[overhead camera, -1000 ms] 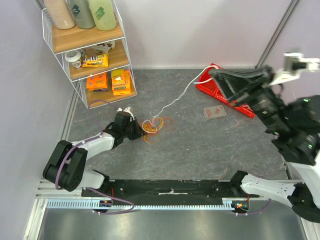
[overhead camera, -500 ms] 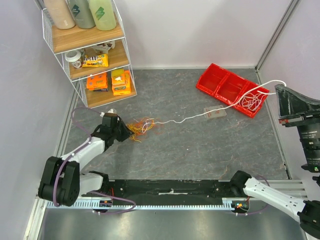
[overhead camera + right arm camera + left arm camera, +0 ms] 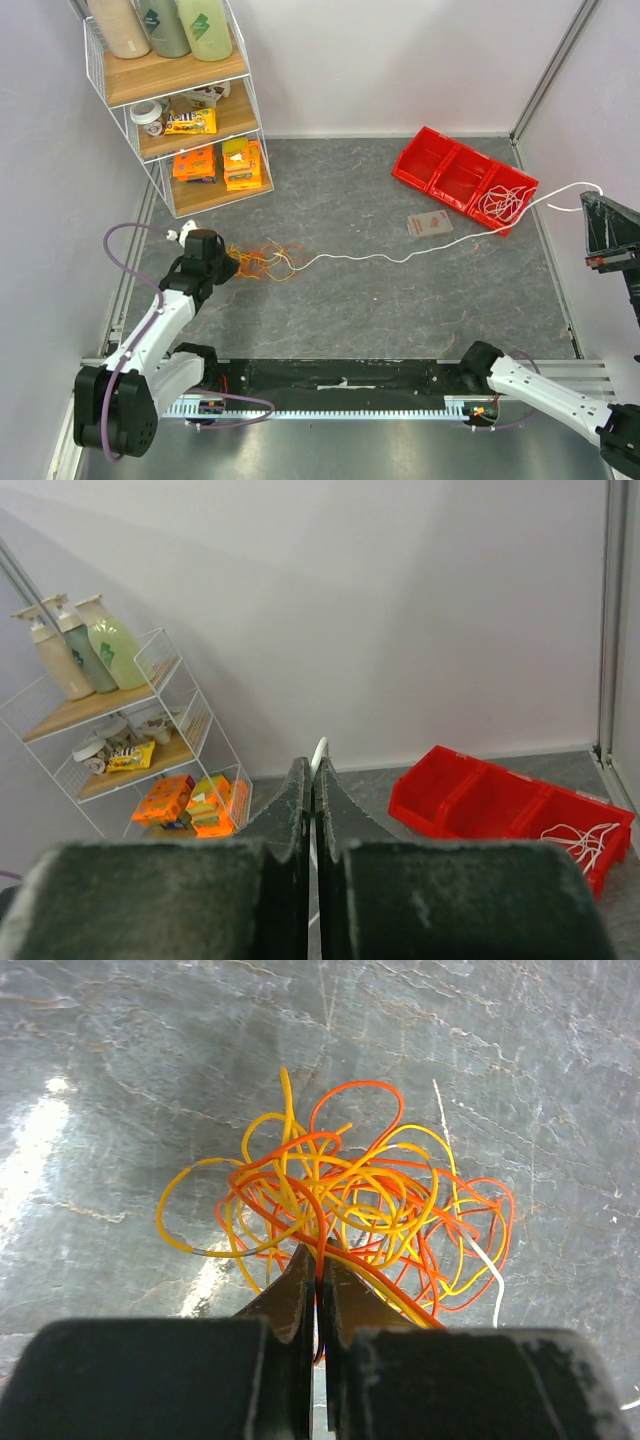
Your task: Untangle the cables
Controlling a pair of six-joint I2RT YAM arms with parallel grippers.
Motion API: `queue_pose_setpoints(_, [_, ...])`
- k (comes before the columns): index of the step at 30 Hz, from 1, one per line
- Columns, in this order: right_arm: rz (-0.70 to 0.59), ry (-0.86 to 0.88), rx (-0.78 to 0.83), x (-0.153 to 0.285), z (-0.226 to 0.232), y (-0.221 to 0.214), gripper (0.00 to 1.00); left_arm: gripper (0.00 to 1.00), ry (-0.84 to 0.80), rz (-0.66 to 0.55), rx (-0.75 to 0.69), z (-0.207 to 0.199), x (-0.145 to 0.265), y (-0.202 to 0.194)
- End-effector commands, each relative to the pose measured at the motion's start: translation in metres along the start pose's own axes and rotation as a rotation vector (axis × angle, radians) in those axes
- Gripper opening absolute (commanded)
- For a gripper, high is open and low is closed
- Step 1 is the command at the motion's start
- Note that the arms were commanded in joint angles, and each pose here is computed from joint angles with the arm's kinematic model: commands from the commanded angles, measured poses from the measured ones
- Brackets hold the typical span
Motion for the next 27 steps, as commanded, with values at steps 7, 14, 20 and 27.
queue_pose_setpoints(7, [-0.027, -0.011, 0.034, 0.008, -0.007, 0.016, 0.00, 0.02, 0.092, -0.124, 0.019, 0.014, 0.017, 0.031])
queue_pose_setpoints(14, [-0.029, 0.053, 0.073, 0.024, -0.001, 0.051, 0.00, 0.02, 0.112, -0.150, 0.047, 0.022, 0.021, 0.036])
queue_pose_setpoints(20, [-0.025, 0.033, 0.082, 0.026, -0.007, 0.047, 0.00, 0.02, 0.135, -0.178, 0.042, 0.027, 0.026, 0.042])
queue_pose_setpoints(27, [-0.025, -0.047, 0.133, 0.023, -0.018, 0.045, 0.00, 0.02, 0.174, -0.214, 0.034, 0.033, 0.034, 0.051])
Point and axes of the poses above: each gripper's point midway between its finger pads, its own x axis back along the fingers, its own z axis along the line the jaws close on, y = z × x, the point moved 3 cm from there along x, back along the fingers, and after that the axes turned 12 degrees about -x, right-handed, at the moved point
